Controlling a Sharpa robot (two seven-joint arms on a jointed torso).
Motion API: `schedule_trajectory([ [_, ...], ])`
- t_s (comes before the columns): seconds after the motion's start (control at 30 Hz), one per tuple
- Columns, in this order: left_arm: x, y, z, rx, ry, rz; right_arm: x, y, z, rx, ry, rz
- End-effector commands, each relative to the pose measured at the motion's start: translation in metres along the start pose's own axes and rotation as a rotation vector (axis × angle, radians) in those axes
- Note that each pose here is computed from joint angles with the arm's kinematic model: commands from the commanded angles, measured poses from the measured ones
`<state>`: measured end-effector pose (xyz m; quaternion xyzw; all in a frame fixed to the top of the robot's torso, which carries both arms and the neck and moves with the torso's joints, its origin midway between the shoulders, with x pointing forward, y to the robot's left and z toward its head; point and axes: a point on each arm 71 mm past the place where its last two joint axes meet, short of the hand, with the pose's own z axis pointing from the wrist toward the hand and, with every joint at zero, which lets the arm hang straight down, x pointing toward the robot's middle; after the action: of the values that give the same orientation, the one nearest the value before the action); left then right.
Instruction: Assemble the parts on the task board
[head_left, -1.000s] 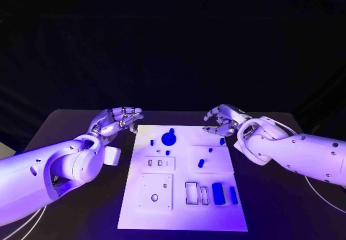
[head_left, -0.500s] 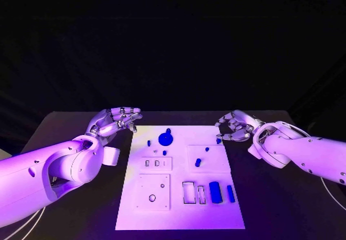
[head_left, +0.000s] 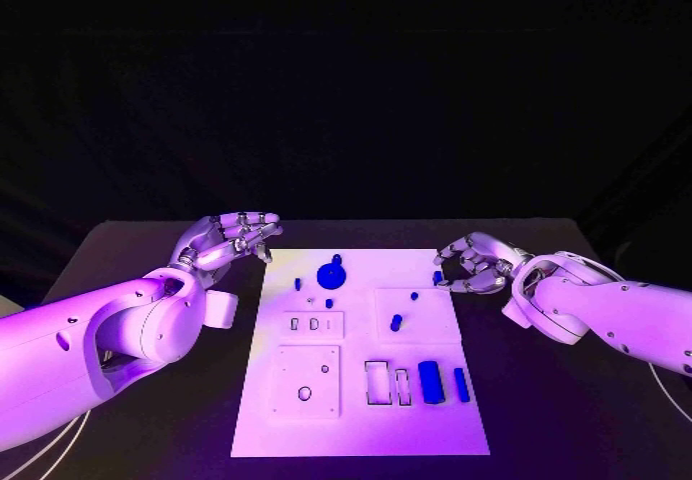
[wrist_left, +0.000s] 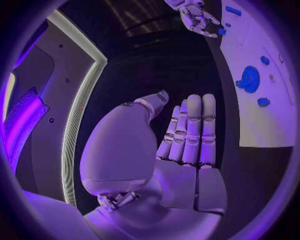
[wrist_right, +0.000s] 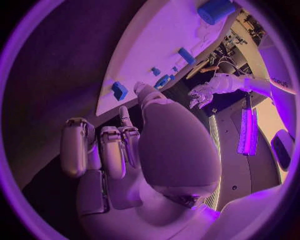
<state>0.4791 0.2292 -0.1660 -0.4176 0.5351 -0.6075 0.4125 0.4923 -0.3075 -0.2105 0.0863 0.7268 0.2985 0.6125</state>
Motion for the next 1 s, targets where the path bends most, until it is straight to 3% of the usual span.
schedule_trajectory([
  [0.03,0.0017,-0.0011,0.0003,0.01,0.016,-0.01,0.003,0.0003,0.0002,-0.016,0.024,0.009],
  [1.0,-0.0015,-0.0008,-0.0005,0.002,0.006,-0.004,0.0119,-0.0077,0.0068,0.045,0.016,0.004],
])
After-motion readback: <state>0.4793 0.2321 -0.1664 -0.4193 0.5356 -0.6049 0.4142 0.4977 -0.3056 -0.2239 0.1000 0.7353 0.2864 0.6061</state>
